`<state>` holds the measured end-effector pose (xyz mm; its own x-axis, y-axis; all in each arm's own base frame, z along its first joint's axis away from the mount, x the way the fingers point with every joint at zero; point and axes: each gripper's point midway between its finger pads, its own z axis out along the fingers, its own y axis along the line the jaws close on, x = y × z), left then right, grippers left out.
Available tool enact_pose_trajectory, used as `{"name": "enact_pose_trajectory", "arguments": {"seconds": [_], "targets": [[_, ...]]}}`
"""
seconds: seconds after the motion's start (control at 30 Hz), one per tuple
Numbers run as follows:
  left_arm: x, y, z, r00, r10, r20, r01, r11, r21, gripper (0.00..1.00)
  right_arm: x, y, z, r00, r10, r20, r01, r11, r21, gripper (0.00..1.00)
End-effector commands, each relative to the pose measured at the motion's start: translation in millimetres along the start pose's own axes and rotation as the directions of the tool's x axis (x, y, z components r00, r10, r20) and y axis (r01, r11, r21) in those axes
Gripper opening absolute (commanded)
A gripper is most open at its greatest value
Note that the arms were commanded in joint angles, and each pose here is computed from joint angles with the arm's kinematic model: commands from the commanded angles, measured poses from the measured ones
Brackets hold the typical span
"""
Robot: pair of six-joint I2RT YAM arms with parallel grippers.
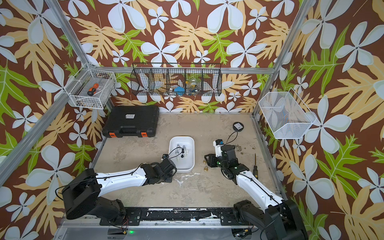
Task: Put the chess pieces into the storage box
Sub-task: Pick up the chess piece at the center of the board, then place the chess piece in the storage box.
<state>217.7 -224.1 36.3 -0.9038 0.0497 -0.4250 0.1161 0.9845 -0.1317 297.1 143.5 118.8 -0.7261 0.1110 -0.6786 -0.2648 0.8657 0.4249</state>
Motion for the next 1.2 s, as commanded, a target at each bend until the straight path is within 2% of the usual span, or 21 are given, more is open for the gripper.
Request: {"name": "enact_pose_trajectory", "arguments": {"seconds": [0.0,0.17,0.33,0.43,0.53,0.67,0.8,1.03,1.17], "targets": [[1,4,-1,1.0,0.015,0.001,-0.015,1.0,-0.017,0.11,-5,2,-1,1.0,-0.012,0.022,0.012,1.0,-0.005,0.51],[-1,4,-11,1.0,0.011,0.006,-0.011,1.0,-0.014,0.06,-4,1,0,1.0,-0.011,0.019,0.011,1.0,-0.004,0.51],[-13,6,-57,0.997,-0.023,0.073,0.024,0.999,-0.022,0.06,-6,4,-1,1.0,-0.018,0.022,0.018,1.0,-0.016,0.51],[-41,0,-99,0.982,-0.098,0.164,0.091,0.995,0.048,0.1,-7,8,-2,0.999,-0.028,0.033,0.029,0.999,-0.038,0.51],[-74,-10,-124,0.972,-0.101,0.212,0.086,0.993,0.079,0.12,-10,13,-5,0.998,-0.03,0.049,0.033,0.998,-0.06,0.52],[-108,-28,-112,0.981,0.012,0.193,-0.019,0.999,0.034,0.09,-15,18,-9,0.997,-0.042,0.07,0.047,0.997,-0.069,0.52],[-130,-48,-79,0.984,0.082,0.155,-0.088,0.995,0.034,0.07,-18,19,-11,0.996,-0.049,0.081,0.054,0.997,-0.063,0.52],[-113,-77,-23,0.987,0.147,0.06,-0.153,0.983,0.106,0.06,-21,18,-9,0.995,-0.062,0.079,0.066,0.996,-0.053,0.52],[-111,-91,-7,0.983,0.169,0.067,-0.176,0.978,0.111,0.06,-21,18,-8,0.995,-0.061,0.08,0.065,0.996,-0.057,0.53]]}}
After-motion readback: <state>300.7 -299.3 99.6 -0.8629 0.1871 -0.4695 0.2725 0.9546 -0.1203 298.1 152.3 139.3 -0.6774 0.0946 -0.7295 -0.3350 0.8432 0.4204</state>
